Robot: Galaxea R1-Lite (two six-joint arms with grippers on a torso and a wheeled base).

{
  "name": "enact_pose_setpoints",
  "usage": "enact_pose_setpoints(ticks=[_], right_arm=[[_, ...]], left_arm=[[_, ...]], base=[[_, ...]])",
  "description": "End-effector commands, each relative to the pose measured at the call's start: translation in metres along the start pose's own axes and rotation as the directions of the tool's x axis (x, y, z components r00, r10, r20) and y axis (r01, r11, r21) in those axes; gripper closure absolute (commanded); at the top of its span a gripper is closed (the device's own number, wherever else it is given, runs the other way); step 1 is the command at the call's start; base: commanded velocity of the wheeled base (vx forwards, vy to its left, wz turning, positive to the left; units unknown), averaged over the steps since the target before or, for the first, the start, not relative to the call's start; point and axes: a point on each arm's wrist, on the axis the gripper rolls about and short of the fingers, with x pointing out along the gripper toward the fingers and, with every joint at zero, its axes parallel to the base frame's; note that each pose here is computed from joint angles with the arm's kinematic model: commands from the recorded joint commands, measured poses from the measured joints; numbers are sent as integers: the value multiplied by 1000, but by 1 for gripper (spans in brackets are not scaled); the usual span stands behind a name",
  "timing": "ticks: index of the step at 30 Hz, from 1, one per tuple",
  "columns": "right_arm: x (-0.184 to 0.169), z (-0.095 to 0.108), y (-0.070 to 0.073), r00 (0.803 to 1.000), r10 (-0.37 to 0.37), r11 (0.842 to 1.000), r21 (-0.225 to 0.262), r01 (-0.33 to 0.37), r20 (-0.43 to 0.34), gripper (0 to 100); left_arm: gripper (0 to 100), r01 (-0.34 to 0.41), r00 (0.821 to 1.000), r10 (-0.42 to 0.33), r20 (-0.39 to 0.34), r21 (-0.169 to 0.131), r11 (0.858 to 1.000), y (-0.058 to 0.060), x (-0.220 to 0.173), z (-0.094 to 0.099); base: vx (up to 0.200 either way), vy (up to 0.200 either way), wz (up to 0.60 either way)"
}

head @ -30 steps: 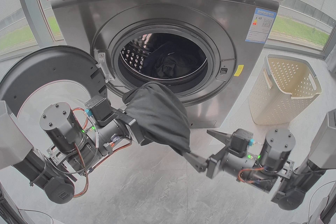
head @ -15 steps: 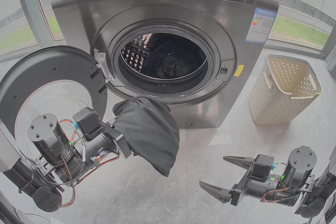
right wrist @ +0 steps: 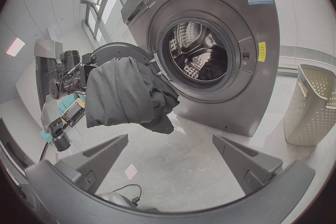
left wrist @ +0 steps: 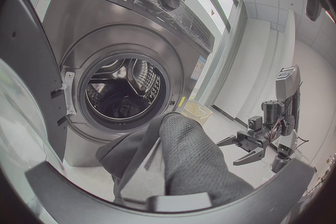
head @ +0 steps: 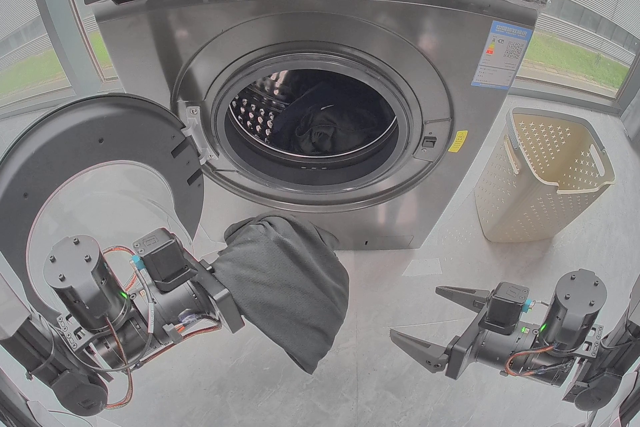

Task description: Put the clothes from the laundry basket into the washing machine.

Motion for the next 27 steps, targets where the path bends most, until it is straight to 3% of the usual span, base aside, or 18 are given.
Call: enact_pose_setpoints(ticks=[1,18,21,25,27], right_arm=[[0,-1,0,1000,-1,1000,2,1,-6,0],[-2,-4,3,1000,12,1000,1,-12,-23,0],[-2,-4,7,999,31,999,-3,-32,-27,0],[-3,-6,13,998,56,998,-6,-56,-36,0],[-4,-7,15,997,66,998,-8,-67,-39,0]], left_arm=[[100,1,1000,-1,-9,-2,1000,0,1,-3],[100,28,999,-28,-33,-7,1000,-7,1,-8],[100,42,996,-42,-74,-9,999,-11,-4,-16],[100,76,993,-73,-93,28,997,-18,-4,-20],[100,91,992,-88,-96,27,996,-21,0,-21]], base=[[200,0,0],[200,0,0],[0,0,0],[0,0,0],[0,0,0]])
